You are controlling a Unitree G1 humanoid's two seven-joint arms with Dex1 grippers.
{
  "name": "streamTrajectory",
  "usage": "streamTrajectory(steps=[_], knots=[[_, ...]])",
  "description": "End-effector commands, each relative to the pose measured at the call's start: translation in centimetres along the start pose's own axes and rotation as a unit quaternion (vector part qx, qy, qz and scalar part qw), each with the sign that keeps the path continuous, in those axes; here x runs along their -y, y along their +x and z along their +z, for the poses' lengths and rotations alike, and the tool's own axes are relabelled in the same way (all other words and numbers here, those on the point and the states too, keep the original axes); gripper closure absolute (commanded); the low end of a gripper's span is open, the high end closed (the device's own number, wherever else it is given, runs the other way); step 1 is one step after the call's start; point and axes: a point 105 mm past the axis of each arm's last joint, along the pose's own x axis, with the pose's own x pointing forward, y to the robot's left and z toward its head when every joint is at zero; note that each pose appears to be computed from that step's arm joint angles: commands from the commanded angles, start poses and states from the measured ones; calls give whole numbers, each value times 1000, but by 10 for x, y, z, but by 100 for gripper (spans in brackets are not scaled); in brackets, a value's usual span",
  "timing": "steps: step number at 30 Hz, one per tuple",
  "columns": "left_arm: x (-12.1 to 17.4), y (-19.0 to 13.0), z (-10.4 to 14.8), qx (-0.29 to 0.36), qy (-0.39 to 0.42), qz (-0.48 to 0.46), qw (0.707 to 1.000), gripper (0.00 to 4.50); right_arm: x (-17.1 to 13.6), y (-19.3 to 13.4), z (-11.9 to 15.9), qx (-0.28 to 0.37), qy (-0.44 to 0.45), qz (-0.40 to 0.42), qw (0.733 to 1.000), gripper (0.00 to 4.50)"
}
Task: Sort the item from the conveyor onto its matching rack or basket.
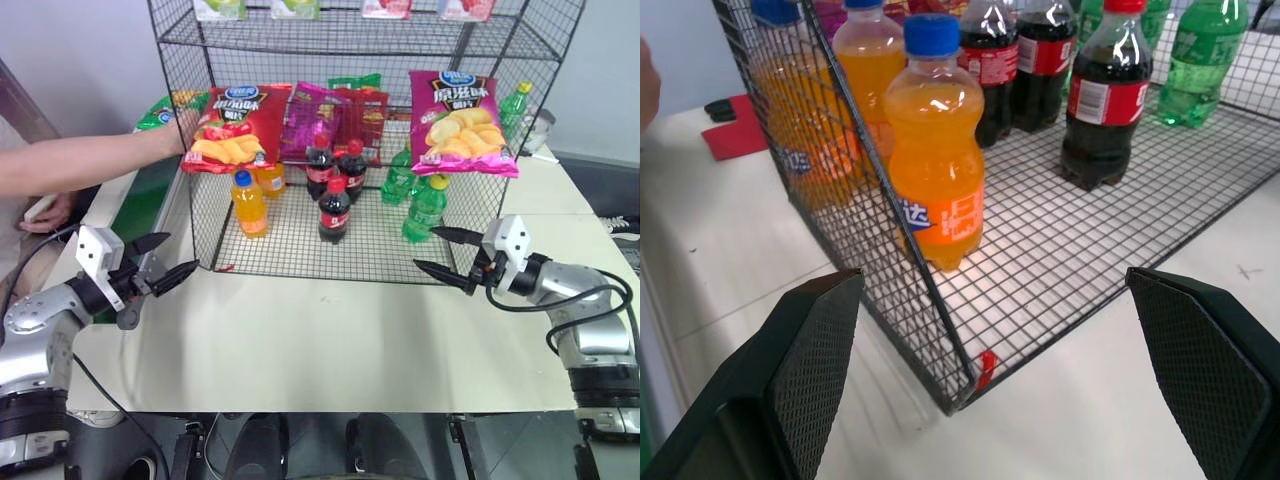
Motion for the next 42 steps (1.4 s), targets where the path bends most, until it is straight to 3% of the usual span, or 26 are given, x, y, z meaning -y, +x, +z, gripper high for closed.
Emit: streamTrajectory(steps=[1,30,42], knots=[[-8,-3,16,19,28,7,999,0,2,-3,11,5,-23,-3,1000,95],[-5,-15,15,5,38,6,999,0,0,3,13,2,-31,13,999,95],[-8,-38,34,24,88,38,995,0,-9,10,30,26,-32,53,998,95]])
